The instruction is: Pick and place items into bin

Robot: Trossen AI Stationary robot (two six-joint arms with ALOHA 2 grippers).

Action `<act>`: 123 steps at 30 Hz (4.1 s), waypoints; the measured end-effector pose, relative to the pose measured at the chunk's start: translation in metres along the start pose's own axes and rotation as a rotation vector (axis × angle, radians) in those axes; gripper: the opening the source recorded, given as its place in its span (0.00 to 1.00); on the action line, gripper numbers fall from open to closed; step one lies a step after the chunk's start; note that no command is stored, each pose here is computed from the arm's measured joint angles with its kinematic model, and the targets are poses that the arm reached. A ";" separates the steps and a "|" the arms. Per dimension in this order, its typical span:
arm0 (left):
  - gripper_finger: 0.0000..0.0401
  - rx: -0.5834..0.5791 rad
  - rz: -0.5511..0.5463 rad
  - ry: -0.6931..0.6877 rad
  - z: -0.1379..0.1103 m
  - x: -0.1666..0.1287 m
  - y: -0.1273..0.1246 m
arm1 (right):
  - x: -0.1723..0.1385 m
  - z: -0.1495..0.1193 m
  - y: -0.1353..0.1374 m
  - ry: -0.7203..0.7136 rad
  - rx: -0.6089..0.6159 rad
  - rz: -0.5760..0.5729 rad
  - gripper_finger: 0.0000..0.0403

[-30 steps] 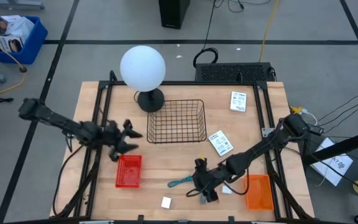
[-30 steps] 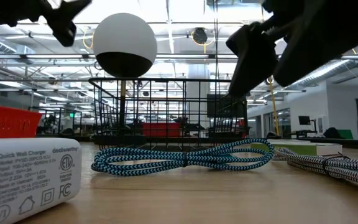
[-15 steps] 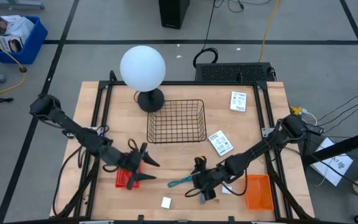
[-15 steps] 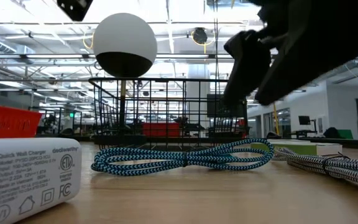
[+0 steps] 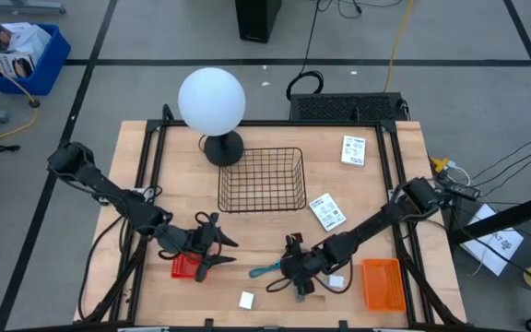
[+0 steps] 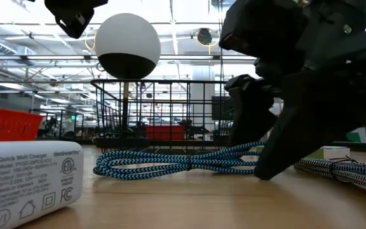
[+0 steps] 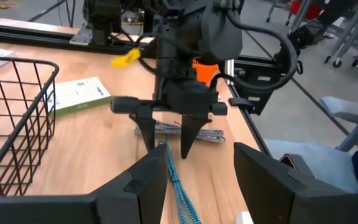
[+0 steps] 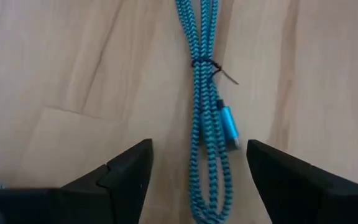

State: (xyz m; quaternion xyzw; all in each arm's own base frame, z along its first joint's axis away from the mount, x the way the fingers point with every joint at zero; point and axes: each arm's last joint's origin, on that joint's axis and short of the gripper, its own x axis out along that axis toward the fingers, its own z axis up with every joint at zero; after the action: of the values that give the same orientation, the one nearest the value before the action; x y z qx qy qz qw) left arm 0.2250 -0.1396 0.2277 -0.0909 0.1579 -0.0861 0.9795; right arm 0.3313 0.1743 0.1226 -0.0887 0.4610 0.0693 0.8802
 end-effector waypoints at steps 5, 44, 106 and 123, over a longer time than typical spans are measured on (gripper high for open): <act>0.46 0.000 0.002 0.001 0.000 0.000 0.000 | 0.000 0.001 -0.001 -0.004 0.003 0.005 0.54; 0.46 0.073 0.038 -0.006 0.001 0.001 0.004 | -0.032 0.040 -0.018 -0.343 0.063 -0.172 0.03; 0.05 0.064 0.110 0.087 -0.005 -0.010 0.008 | -0.040 0.055 -0.018 -0.504 0.022 -0.322 0.23; 0.03 -0.093 0.016 0.257 0.000 -0.081 0.011 | -0.040 0.055 -0.018 -0.502 0.024 -0.321 0.38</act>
State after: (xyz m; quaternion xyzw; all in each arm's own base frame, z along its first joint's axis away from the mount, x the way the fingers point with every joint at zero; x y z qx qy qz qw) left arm 0.1508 -0.1129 0.2494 -0.1231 0.2865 -0.0820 0.9466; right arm 0.3563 0.1670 0.1882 -0.1304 0.2097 -0.0566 0.9674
